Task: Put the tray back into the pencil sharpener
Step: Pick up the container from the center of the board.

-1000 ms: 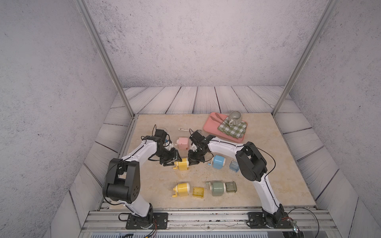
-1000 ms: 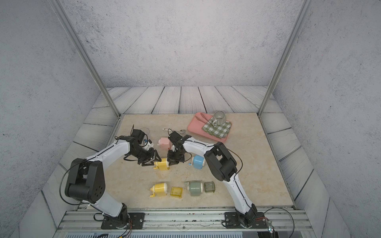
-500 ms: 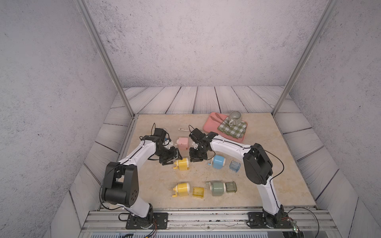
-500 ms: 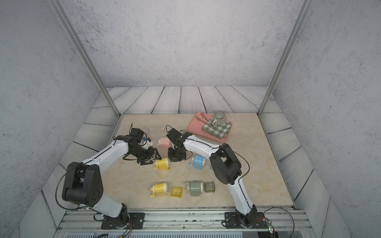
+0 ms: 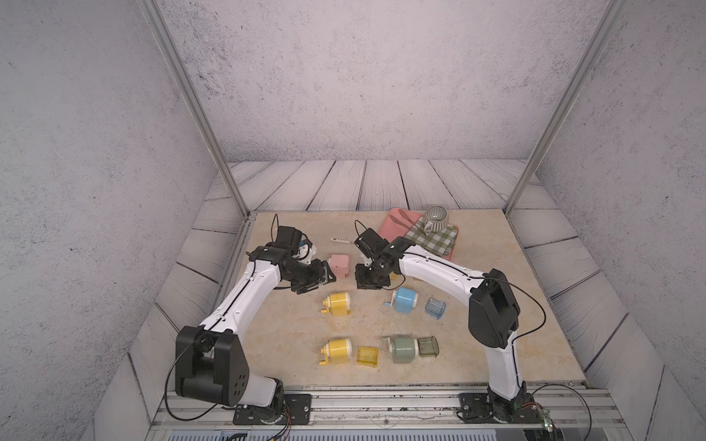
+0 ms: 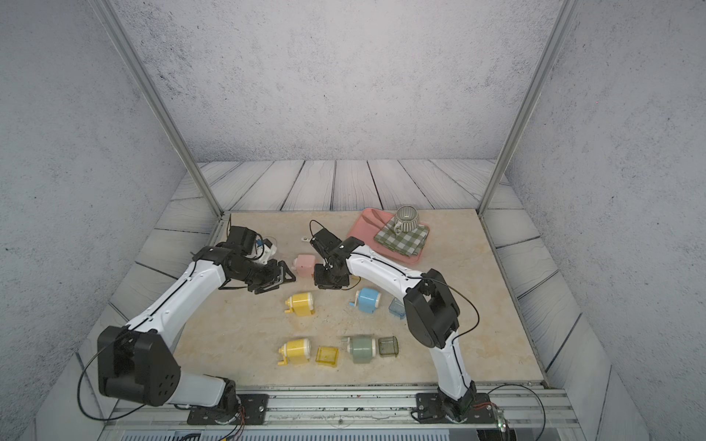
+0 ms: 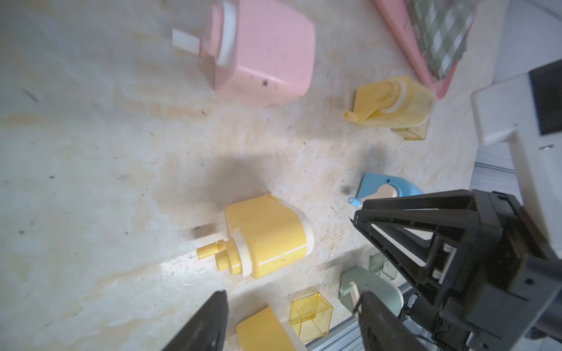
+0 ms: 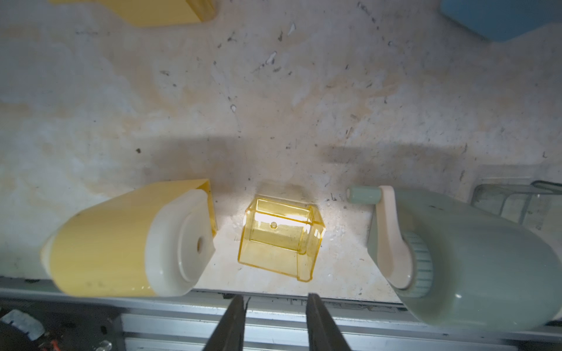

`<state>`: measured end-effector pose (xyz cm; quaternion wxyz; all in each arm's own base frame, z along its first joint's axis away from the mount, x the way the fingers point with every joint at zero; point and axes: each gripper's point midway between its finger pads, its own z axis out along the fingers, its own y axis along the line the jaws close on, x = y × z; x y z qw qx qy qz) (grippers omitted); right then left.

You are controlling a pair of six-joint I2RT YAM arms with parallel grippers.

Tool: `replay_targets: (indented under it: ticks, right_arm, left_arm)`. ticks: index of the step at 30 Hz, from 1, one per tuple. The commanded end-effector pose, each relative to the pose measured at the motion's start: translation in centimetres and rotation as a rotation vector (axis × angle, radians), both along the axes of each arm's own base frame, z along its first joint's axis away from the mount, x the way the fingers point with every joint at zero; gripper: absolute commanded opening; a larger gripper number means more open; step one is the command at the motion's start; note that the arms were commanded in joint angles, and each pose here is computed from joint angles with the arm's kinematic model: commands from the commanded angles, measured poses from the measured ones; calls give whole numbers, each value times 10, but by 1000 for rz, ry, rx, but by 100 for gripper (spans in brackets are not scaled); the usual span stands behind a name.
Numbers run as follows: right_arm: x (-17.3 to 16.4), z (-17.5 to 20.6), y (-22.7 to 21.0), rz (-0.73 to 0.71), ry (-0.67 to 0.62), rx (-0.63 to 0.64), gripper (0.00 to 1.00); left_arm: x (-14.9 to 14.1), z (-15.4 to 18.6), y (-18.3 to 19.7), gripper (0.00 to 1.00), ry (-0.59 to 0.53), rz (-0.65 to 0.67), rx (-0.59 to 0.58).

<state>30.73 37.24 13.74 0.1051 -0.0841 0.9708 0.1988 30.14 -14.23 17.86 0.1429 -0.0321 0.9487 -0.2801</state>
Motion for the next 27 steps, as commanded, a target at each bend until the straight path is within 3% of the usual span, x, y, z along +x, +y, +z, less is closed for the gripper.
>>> replay_targets:
  ticks: [1, 7, 13, 21, 27]
  right_arm:
    - [-2, 39, -25, -28, -102, -45, 28]
    - [-36, 66, -35, 13, -139, -62, 32]
    - [-81, 64, -33, 33, -139, -86, 35]
    - [-119, 41, -28, 7, -101, -177, 36]
    - [-154, 6, -27, -92, -34, -252, 37]
  left_arm:
    - [-16, 27, 11, 70, -19, 65, 29]
    - [-68, 36, 37, 69, 7, 187, 75]
    - [-113, 24, 52, 66, 63, 228, 108]
    - [-128, 7, 54, 62, 101, 231, 115]
    - [-147, -10, 46, 61, 156, 186, 92]
